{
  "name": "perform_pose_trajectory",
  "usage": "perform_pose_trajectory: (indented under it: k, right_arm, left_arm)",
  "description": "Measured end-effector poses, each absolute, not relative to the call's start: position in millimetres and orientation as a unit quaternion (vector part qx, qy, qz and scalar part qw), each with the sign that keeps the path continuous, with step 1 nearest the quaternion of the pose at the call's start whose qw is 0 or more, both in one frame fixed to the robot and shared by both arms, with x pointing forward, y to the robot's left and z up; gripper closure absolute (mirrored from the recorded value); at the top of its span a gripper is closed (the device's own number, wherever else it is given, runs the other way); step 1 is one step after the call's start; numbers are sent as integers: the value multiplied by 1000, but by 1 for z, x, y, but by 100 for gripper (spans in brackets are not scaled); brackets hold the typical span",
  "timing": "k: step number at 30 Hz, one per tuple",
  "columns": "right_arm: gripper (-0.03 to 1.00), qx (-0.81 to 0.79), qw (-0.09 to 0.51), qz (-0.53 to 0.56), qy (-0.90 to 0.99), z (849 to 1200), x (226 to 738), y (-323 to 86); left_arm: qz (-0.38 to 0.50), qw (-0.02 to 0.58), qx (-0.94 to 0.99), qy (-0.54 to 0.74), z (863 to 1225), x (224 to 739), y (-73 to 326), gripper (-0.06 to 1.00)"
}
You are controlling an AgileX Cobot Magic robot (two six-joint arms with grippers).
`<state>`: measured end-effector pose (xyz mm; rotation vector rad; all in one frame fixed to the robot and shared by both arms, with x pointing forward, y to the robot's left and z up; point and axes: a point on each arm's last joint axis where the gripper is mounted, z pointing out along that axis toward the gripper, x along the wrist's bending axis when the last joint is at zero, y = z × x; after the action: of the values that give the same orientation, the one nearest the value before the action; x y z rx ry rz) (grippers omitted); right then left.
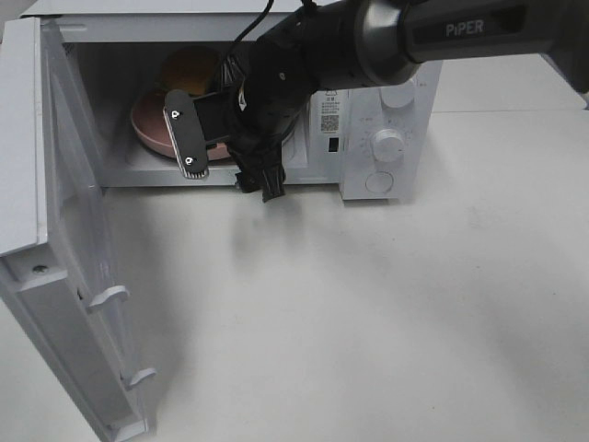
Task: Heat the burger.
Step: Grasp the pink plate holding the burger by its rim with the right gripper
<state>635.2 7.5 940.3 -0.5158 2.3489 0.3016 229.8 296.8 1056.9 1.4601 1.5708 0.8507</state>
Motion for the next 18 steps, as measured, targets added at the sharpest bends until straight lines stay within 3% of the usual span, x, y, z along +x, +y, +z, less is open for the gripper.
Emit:
perform_pose_trajectory:
  k: [18]
  right_arm:
    - [15, -170, 364, 130, 906, 925, 666, 23]
  left_arm:
    - [337, 405, 579, 622, 1057, 230, 297, -4]
